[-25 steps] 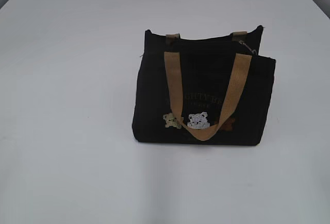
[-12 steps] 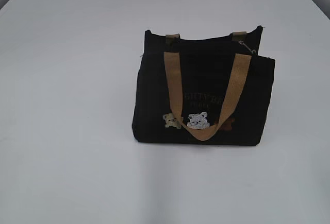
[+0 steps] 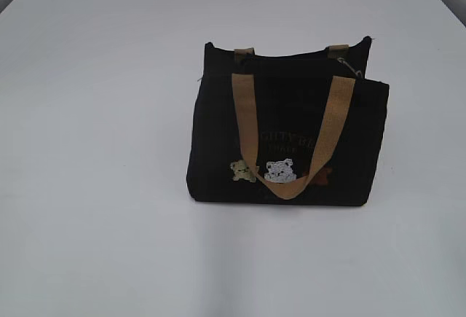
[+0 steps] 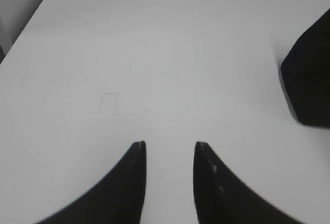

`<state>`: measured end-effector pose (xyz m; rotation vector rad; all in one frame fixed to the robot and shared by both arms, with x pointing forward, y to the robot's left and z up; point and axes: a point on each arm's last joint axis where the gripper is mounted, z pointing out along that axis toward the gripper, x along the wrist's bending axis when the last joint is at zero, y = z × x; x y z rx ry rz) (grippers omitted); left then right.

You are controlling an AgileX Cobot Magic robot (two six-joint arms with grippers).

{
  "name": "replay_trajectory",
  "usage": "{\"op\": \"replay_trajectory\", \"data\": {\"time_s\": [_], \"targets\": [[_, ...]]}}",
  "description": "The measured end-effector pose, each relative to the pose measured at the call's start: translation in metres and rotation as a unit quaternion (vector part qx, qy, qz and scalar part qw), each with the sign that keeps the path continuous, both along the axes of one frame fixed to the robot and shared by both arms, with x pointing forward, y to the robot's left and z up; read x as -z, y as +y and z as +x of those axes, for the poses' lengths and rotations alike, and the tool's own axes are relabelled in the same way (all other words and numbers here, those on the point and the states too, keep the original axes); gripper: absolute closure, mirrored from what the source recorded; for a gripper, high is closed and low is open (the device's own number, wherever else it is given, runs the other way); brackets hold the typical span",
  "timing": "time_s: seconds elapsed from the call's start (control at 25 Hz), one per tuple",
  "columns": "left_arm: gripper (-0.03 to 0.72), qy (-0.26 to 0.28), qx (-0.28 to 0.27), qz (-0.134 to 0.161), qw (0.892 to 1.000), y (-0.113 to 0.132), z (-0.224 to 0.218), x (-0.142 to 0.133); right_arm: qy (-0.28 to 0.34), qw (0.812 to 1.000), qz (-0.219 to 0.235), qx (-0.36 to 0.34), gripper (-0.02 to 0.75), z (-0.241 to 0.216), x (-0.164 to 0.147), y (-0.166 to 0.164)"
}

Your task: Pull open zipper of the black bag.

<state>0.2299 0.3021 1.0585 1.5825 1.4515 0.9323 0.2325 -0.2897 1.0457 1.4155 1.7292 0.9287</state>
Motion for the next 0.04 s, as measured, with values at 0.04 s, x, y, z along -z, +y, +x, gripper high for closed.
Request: {"op": "replay_trajectory", "data": {"time_s": [0.04], "targets": [[0.450, 0.000, 0.000, 0.000, 1.000, 0.0000, 0.0000, 0.0000, 0.000, 1.000, 0.000, 0.000, 0.444, 0.0000, 0.0000, 0.0000]]}}
